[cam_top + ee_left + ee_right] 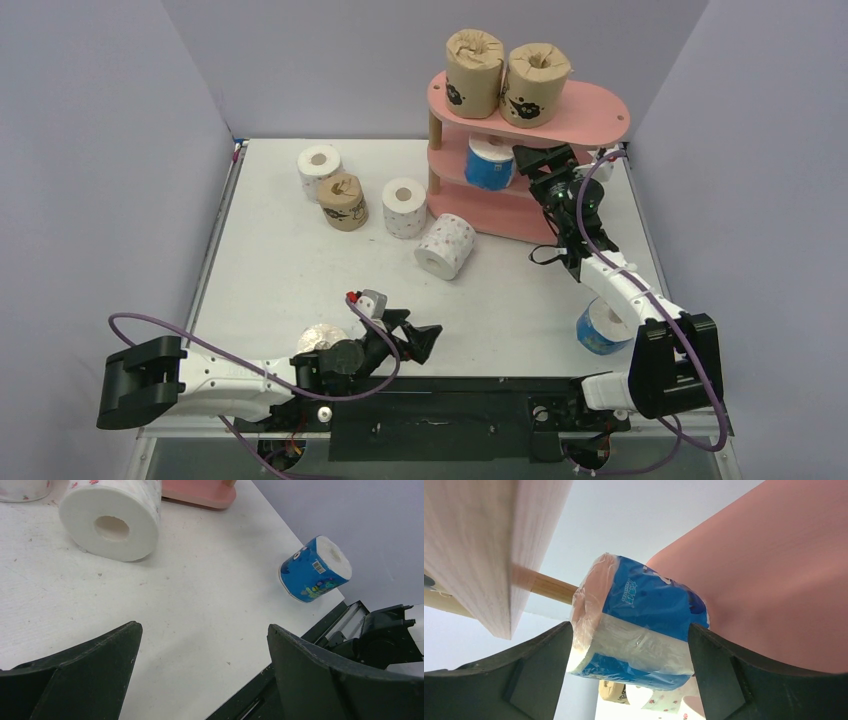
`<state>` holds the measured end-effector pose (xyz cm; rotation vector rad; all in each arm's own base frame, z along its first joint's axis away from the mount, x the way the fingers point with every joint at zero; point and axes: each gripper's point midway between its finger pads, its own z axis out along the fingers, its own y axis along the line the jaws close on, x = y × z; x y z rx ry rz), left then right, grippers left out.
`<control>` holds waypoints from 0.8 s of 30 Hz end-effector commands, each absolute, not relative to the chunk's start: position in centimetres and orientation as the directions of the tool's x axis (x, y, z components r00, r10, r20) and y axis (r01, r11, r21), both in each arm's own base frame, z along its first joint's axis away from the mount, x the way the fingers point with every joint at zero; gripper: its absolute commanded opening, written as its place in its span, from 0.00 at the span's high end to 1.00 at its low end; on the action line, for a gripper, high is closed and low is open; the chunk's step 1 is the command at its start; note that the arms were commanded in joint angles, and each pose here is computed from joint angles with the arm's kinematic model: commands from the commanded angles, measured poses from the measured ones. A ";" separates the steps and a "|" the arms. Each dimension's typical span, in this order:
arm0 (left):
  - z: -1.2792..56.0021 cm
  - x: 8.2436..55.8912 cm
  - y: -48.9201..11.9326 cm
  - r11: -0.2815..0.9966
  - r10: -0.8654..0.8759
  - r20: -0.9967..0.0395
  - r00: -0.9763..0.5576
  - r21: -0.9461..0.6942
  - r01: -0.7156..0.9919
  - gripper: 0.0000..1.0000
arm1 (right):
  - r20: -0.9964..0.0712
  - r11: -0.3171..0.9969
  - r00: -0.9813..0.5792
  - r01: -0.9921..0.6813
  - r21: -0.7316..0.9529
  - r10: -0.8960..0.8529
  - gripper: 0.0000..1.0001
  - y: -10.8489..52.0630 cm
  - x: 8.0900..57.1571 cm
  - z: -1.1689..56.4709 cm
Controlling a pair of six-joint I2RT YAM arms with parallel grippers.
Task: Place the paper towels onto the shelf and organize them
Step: Move the paper towel to the shelf.
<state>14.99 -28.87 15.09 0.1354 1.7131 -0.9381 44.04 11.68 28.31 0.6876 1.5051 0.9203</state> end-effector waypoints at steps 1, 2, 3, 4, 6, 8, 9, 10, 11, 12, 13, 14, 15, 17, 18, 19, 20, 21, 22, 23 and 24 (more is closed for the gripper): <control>16.1 15.0 -29.4 0.662 -0.378 -0.852 -0.363 -0.523 0.537 0.04 | -0.543 0.520 -0.121 -0.174 0.836 0.831 0.21 11.8 43.6 30.8; 16.1 15.0 -29.4 0.662 -0.379 -0.851 -0.363 -0.524 0.536 0.04 | -0.544 0.522 -0.120 -0.175 0.835 0.830 0.23 11.8 43.5 30.7; 16.0 15.0 -29.4 0.663 -0.378 -0.852 -0.364 -0.523 0.536 0.04 | -0.548 0.526 -0.122 -0.173 0.833 0.828 0.25 11.7 43.4 30.4; 16.1 15.0 -29.3 0.663 -0.379 -0.851 -0.363 -0.523 0.536 0.04 | -0.549 0.526 -0.122 -0.176 0.832 0.827 0.26 11.7 43.2 30.4; 16.0 15.0 -29.3 0.661 -0.381 -0.850 -0.364 -0.526 0.535 0.04 | -0.553 0.531 -0.121 -0.171 0.830 0.825 0.31 11.5 43.0 29.8; 15.9 15.0 -29.3 0.661 -0.381 -0.848 -0.369 -0.529 0.532 0.04 | -0.553 0.532 -0.126 -0.165 0.830 0.824 0.39 11.4 43.0 29.2; 15.8 15.0 -29.3 0.661 -0.383 -0.846 -0.371 -0.531 0.530 0.04 | -0.551 0.530 -0.126 -0.164 0.832 0.825 0.44 11.4 43.0 29.0; 15.7 14.9 -29.3 0.661 -0.380 -0.846 -0.373 -0.531 0.531 0.04 | -0.548 0.527 -0.130 -0.162 0.834 0.827 0.46 11.4 43.0 28.8; 15.6 14.9 -29.3 0.661 -0.380 -0.846 -0.375 -0.531 0.530 0.04 | -0.545 0.524 -0.129 -0.167 0.835 0.828 0.49 11.5 42.9 28.7; 15.6 14.9 -29.3 0.661 -0.379 -0.845 -0.376 -0.532 0.530 0.04 | -0.542 0.520 -0.132 -0.166 0.838 0.830 0.51 11.5 43.0 28.6; 15.6 14.9 -29.3 0.661 -0.379 -0.845 -0.376 -0.532 0.530 0.04 | -0.540 0.517 -0.134 -0.172 0.839 0.831 0.53 11.7 42.9 28.5; 15.6 14.9 -29.3 0.659 -0.381 -0.845 -0.376 -0.533 0.530 0.04 | -0.538 0.515 -0.139 -0.170 0.840 0.831 0.54 11.8 43.0 28.4; 15.7 14.9 -29.3 0.659 -0.382 -0.844 -0.376 -0.534 0.529 0.04 | -0.537 0.513 -0.140 -0.173 0.841 0.832 0.56 11.9 43.0 28.4; 15.6 14.9 -29.3 0.659 -0.383 -0.843 -0.377 -0.536 0.527 0.04 | -0.533 0.508 -0.141 -0.175 0.843 0.834 0.56 12.0 43.1 28.4; 15.5 14.9 -29.3 0.660 -0.382 -0.843 -0.378 -0.536 0.527 0.04 | -0.531 0.506 -0.146 -0.175 0.845 0.835 0.56 12.2 43.2 28.3; 15.5 14.9 -29.3 0.659 -0.382 -0.842 -0.380 -0.537 0.526 0.04 | -0.530 0.505 -0.148 -0.175 0.845 0.835 0.56 12.3 43.4 28.3; 15.5 14.9 -29.3 0.659 -0.383 -0.842 -0.380 -0.538 0.526 0.04 | -0.525 0.500 -0.151 -0.177 0.848 0.838 0.56 12.5 43.4 28.3; 15.5 14.9 -29.3 0.659 -0.382 -0.842 -0.381 -0.537 0.526 0.04 | -0.521 0.495 -0.154 -0.181 0.850 0.839 0.56 12.7 43.7 28.3; 15.5 14.9 -29.3 0.659 -0.383 -0.842 -0.381 -0.538 0.526 0.04 | -0.512 0.482 -0.154 -0.192 0.855 0.845 0.55 13.0 43.7 28.8; 15.5 14.9 -29.4 0.660 -0.382 -0.842 -0.380 -0.536 0.526 0.04 | -0.506 0.477 -0.160 -0.188 0.859 0.848 0.54 13.2 43.9 28.5; 15.4 14.9 -29.4 0.660 -0.382 -0.842 -0.380 -0.536 0.526 0.04 | -0.495 0.464 -0.161 -0.197 0.864 0.854 0.52 13.5 44.0 28.8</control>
